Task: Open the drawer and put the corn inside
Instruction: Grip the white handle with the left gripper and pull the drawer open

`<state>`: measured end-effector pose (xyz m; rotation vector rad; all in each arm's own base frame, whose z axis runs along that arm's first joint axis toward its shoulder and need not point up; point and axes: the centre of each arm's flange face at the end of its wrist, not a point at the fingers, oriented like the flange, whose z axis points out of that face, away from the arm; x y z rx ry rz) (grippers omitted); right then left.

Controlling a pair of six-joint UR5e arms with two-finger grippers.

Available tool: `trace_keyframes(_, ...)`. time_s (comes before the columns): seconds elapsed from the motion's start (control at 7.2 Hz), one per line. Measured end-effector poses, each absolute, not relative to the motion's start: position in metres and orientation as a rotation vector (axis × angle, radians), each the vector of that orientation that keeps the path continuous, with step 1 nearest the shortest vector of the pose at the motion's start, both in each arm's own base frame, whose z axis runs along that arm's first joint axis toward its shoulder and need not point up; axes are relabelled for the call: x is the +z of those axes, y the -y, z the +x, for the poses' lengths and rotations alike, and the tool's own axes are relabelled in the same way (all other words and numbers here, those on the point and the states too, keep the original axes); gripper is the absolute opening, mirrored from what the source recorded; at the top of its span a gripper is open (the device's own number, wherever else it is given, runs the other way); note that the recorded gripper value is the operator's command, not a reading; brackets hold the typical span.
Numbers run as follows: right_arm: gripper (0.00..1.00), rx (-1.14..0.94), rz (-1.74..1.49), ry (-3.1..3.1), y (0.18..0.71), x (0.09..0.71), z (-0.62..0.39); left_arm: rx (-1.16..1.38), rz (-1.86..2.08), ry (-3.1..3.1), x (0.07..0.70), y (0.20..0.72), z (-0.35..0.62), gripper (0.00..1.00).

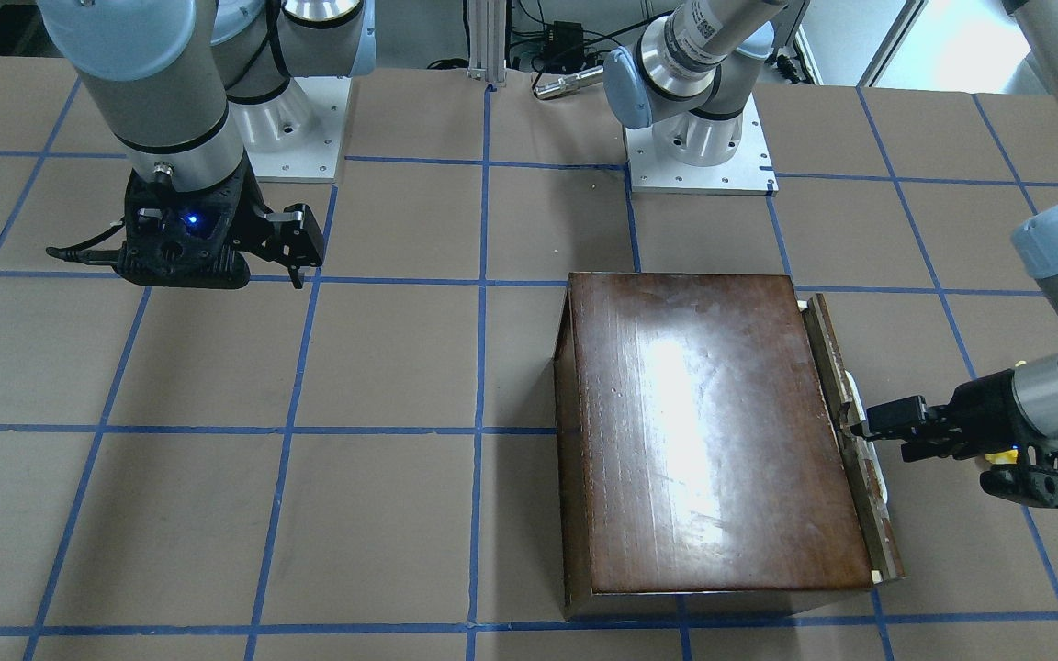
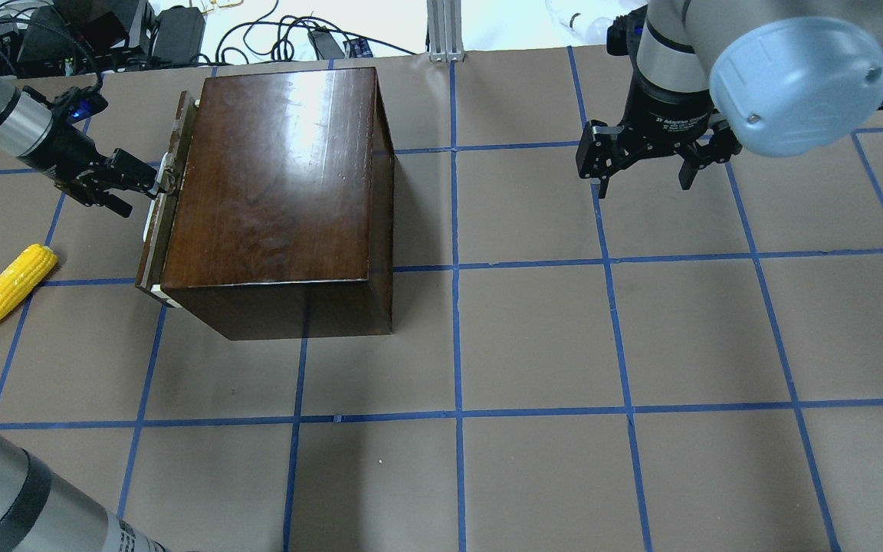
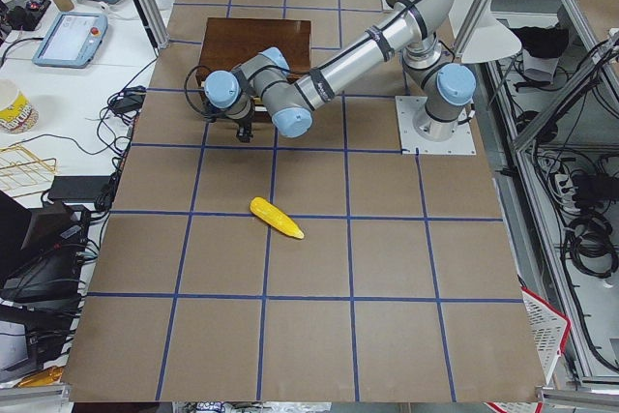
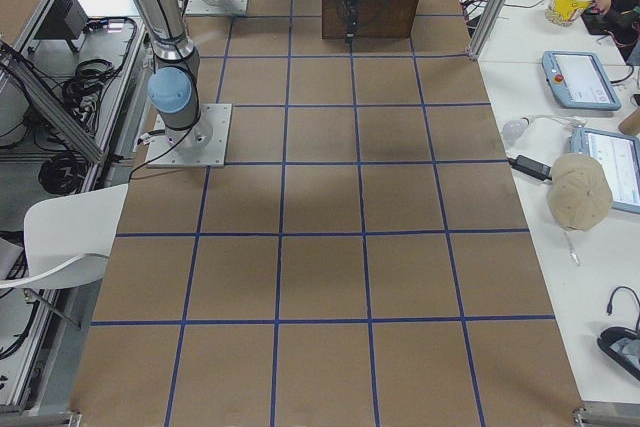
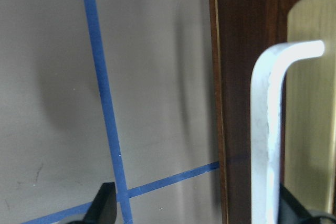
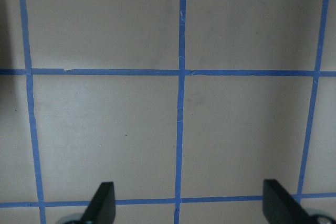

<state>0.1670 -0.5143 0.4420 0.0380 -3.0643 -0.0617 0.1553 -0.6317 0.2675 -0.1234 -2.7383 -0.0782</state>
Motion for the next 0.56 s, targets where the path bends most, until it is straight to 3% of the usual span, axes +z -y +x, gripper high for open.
trace_keyframes(0.56, 1.0, -0.062, 0.038, 3.064, 0.514, 0.442, 0.167, -0.072, -0.095, 2.748, 0.267, 0.624, 0.183, 1.0)
